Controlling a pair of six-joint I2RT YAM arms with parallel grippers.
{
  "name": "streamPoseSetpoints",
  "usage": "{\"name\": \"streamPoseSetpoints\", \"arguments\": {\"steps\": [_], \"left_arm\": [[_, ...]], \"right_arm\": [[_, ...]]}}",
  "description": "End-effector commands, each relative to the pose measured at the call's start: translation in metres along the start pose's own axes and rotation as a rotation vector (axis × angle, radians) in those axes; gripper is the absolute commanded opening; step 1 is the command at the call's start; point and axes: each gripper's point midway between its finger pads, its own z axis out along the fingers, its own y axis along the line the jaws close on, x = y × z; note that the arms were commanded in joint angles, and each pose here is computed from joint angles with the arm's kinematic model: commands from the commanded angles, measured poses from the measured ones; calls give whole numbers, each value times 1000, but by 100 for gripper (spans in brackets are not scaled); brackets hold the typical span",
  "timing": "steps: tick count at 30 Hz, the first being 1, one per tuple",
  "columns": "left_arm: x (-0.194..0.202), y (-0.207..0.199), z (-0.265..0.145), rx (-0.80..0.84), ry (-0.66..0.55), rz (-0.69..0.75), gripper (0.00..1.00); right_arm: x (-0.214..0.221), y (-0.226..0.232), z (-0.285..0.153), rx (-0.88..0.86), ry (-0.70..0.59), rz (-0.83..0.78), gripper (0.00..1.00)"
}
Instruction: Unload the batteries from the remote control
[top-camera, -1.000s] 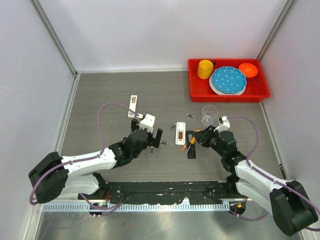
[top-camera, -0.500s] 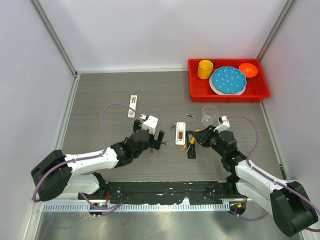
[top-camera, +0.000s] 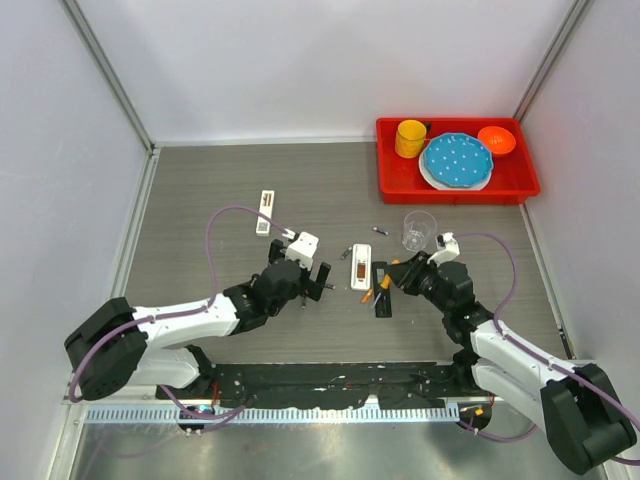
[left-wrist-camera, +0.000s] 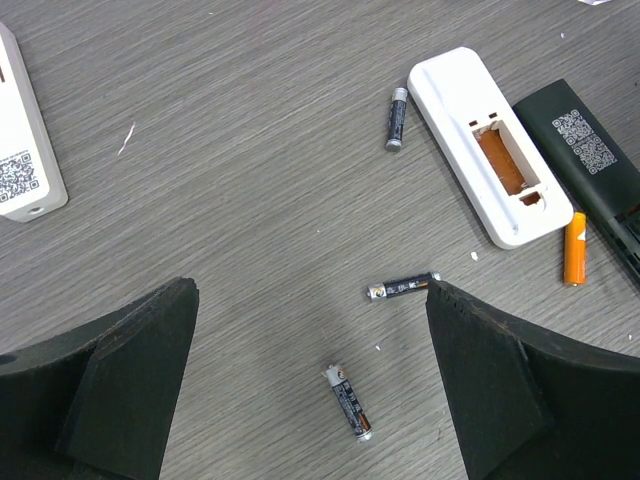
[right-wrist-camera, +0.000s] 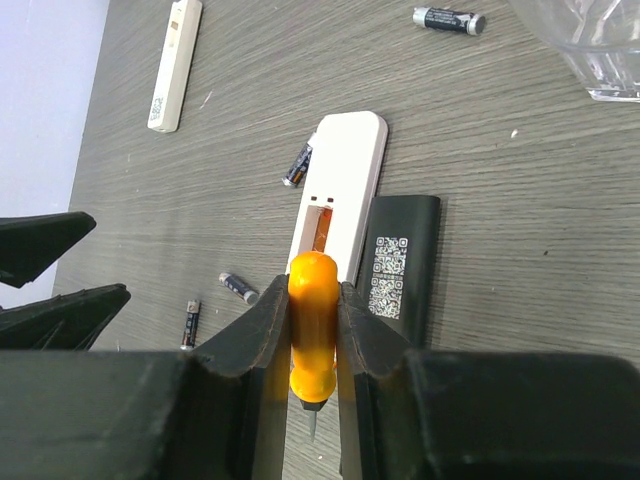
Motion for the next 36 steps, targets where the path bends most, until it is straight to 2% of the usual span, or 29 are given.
{"name": "streamPoseSetpoints", "arguments": {"steps": [1, 14, 22, 36], "left_arm": [[-22, -4, 3, 9, -57, -16, 100], [-21, -9, 5, 29, -44, -19, 100], [-21, -12, 6, 40, -35, -17, 100], [-21, -15, 5, 53, -33, -19, 100]], "right_arm": [[-23, 17, 2, -31, -59, -37, 1], [-24, 22, 6, -26, -11, -71, 2], [-5, 28, 23, -48, 137, -71, 2], [29, 65, 46, -170, 298, -61, 2]]}}
